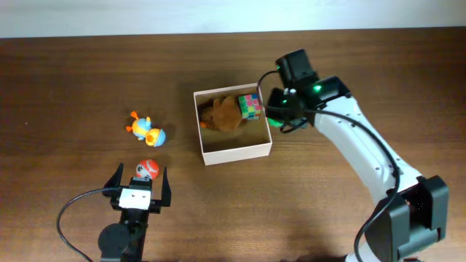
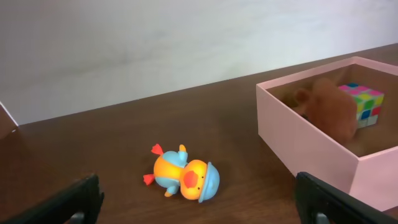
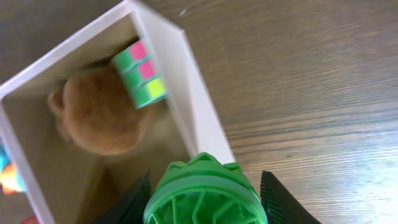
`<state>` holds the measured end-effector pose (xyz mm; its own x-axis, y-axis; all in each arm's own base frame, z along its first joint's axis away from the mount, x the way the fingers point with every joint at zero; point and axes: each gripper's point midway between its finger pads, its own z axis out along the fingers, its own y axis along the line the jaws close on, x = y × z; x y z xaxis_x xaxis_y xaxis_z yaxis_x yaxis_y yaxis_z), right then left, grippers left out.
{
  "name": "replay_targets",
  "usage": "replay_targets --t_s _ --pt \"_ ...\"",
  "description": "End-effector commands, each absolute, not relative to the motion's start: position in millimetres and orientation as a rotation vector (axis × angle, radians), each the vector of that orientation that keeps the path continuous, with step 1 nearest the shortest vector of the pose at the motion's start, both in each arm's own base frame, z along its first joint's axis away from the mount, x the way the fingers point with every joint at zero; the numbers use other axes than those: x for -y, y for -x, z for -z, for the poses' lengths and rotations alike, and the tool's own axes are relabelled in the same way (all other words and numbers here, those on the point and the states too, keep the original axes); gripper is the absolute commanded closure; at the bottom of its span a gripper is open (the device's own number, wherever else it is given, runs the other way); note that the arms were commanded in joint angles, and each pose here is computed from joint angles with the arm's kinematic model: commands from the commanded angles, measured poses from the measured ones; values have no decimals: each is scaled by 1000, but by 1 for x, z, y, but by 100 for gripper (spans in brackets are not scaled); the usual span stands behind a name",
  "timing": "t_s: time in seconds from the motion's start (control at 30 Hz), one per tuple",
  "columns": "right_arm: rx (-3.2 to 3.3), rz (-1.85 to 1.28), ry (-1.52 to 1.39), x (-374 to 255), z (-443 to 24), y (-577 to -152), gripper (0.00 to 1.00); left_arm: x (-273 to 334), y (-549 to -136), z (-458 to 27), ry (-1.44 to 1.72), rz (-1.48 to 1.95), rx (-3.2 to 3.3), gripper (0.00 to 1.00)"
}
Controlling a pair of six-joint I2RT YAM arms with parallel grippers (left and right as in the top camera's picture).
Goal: Pack container
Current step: 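Carry the green toy with the right gripper over the box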
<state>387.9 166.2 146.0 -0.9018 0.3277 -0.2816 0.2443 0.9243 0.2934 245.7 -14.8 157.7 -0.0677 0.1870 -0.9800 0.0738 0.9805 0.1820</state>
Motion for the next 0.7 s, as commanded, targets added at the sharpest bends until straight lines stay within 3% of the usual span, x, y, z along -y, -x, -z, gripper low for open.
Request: replay_targets --t_s 0.0,0.3,0.67 --pt "-2709 -393 -331 -185 -166 -387 59 15 -245 -156 -213 -101 -1637 1" --pt "-2676 -347 -211 -216 -166 -380 54 15 -245 -156 -213 -101 -1637 1" --pt "-2709 -231 -126 -217 -134 -389 54 15 -245 -156 -213 -101 -1637 1"
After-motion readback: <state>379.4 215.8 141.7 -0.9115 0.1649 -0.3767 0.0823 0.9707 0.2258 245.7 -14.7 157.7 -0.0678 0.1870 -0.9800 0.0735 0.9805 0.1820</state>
